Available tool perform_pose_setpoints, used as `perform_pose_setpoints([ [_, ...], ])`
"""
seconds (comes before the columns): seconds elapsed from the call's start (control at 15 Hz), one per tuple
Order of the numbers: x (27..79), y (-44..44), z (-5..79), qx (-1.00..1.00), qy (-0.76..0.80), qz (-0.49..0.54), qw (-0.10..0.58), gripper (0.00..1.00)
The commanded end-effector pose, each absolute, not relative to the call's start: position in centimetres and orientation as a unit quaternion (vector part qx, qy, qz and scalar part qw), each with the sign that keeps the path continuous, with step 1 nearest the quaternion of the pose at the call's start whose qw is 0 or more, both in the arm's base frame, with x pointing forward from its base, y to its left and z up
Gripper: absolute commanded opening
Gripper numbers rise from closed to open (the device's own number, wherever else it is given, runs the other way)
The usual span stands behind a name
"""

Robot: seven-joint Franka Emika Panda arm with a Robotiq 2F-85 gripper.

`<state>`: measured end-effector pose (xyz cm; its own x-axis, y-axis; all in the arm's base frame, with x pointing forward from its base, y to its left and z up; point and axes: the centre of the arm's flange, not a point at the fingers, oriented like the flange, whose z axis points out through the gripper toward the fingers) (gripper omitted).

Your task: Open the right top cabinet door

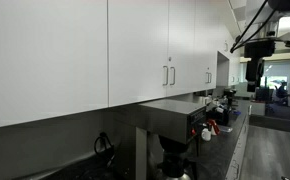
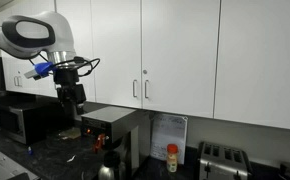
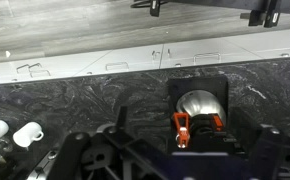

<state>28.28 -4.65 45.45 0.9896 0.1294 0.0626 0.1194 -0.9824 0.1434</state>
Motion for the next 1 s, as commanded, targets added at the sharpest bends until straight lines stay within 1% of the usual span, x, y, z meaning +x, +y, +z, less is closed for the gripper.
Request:
perform_pose_setpoints([
  [0.0, 28.1, -4.6, 44.9, 0.995, 0.063, 0.028, 0.069, 1.0],
  [0.6, 28.4, -4.7, 43.7, 0.995, 0.063, 0.021, 0.069, 1.0],
  [0.93, 32.1, -4.5, 44.1, 0.989, 0.061, 0.1, 0.091, 1.0],
])
